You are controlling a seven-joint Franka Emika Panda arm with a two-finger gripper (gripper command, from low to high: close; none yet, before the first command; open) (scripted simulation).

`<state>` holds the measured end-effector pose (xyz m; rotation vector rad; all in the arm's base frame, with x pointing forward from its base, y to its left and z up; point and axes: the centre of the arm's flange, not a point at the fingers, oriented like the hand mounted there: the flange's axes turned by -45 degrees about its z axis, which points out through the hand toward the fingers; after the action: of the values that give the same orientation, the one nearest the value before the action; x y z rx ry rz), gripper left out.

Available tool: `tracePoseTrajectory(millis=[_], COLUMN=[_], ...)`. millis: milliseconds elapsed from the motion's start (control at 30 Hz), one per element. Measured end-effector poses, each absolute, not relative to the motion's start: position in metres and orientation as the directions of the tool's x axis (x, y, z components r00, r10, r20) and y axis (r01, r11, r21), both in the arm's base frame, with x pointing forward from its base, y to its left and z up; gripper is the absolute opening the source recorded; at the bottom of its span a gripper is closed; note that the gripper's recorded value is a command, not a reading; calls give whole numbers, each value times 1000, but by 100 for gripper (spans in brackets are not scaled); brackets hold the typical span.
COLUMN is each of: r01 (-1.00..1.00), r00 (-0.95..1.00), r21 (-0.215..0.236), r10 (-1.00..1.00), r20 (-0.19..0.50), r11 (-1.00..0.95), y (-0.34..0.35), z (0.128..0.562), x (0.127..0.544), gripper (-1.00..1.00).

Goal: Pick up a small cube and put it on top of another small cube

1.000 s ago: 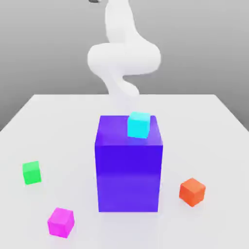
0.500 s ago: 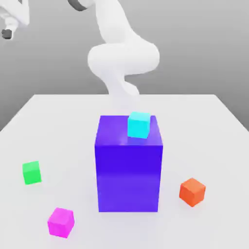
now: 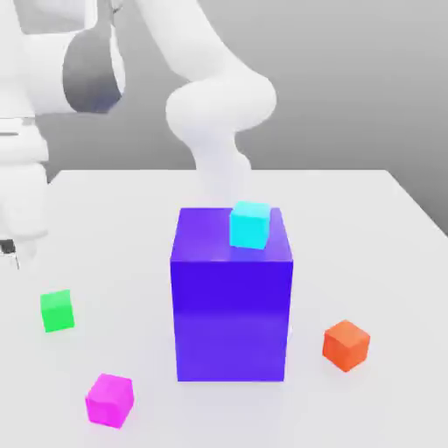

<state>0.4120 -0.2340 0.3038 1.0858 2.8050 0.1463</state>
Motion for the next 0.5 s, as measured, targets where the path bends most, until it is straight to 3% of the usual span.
tracePoseTrajectory(millis=[200,333,367,500], r01=[330,259,255,255], r00=[-944,-966,-967,-967], r21=[19,3,2,-2], r10=[330,259,255,255], r20=[-19,-2,-2,-3], r11=[944,966,967,967], y=[-174,-163,-162,-162], z=[211,149,136,136], x=[433,436,436,436], gripper=[0,0,-100,-100])
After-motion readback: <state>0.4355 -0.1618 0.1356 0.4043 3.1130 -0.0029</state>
